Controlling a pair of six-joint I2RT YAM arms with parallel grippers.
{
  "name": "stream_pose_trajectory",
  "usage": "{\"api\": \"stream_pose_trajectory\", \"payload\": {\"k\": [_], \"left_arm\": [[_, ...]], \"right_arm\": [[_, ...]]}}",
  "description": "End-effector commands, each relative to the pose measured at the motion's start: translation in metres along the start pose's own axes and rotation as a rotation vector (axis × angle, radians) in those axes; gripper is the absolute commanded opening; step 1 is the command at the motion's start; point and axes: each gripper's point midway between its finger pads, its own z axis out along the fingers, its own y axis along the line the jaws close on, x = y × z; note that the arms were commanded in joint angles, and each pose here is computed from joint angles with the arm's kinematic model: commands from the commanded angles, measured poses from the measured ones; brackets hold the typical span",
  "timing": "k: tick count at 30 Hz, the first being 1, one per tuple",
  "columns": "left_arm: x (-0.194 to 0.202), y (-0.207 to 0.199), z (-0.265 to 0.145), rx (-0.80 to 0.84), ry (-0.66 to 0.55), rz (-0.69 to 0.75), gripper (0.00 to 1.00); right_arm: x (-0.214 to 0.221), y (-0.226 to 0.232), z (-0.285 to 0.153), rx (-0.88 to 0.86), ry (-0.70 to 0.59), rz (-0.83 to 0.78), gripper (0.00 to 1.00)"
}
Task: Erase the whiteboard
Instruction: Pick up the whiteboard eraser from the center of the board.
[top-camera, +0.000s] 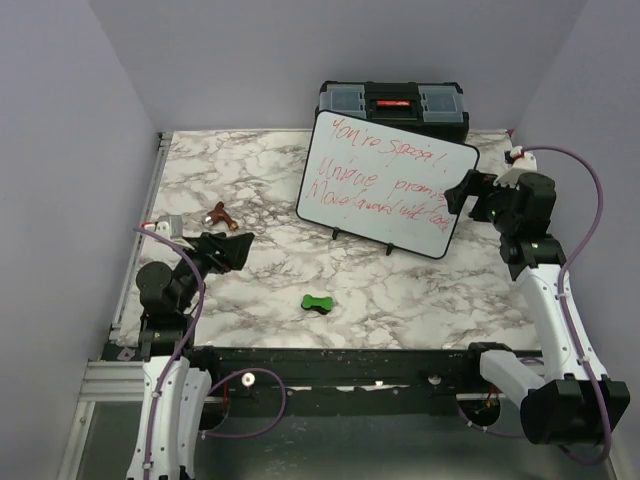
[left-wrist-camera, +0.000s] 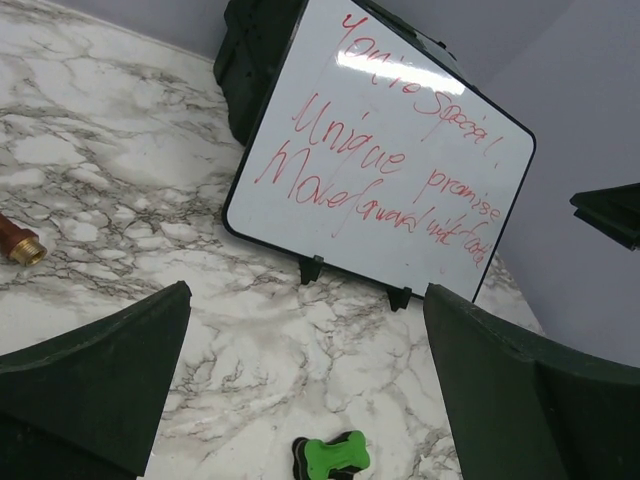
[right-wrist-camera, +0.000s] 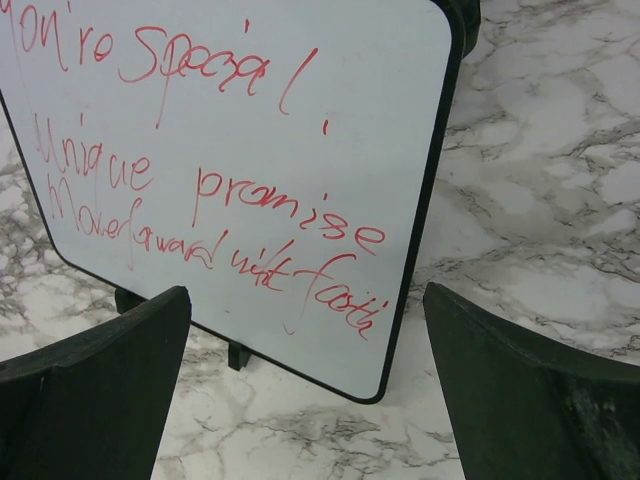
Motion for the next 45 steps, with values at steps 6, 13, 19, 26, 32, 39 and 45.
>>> {"api": "stream_pose_trajectory", "payload": {"k": [6, 13, 19, 26, 32, 39, 45], "left_arm": [[-0.014, -0.025, 0.002, 0.098, 0.021, 0.044, 0.98], [-0.024, -0.038, 0.009, 0.149, 0.042, 0.062, 0.99], [-0.009, -0.034, 0.016, 0.168, 0.129, 0.006, 0.99], [0.001, -0.034, 0.017, 0.178, 0.184, -0.042, 0.99], [0.005, -0.038, 0.020, 0.192, 0.199, -0.087, 0.99], [0.020, -0.038, 0.031, 0.168, 0.278, -0.113, 0.99], [0.061, -0.034, 0.040, -0.095, 0.452, 0.078, 0.99]], "right_arm": [[0.016, 0.035, 0.000, -0.294, 0.040, -0.274, 1.00], [0.049, 0.033, 0.012, -0.427, 0.240, -0.253, 1.00], [0.020, -0.025, 0.002, -0.502, 0.126, 0.056, 1.00], [0.041, -0.047, 0.029, -0.474, 0.159, 0.082, 1.00], [0.035, -0.052, 0.048, -0.496, 0.155, 0.048, 1.00], [0.040, -0.037, 0.064, -0.506, 0.152, 0.016, 1.00], [0.051, -0.033, 0.059, -0.499, 0.169, 0.030, 1.00]]}}
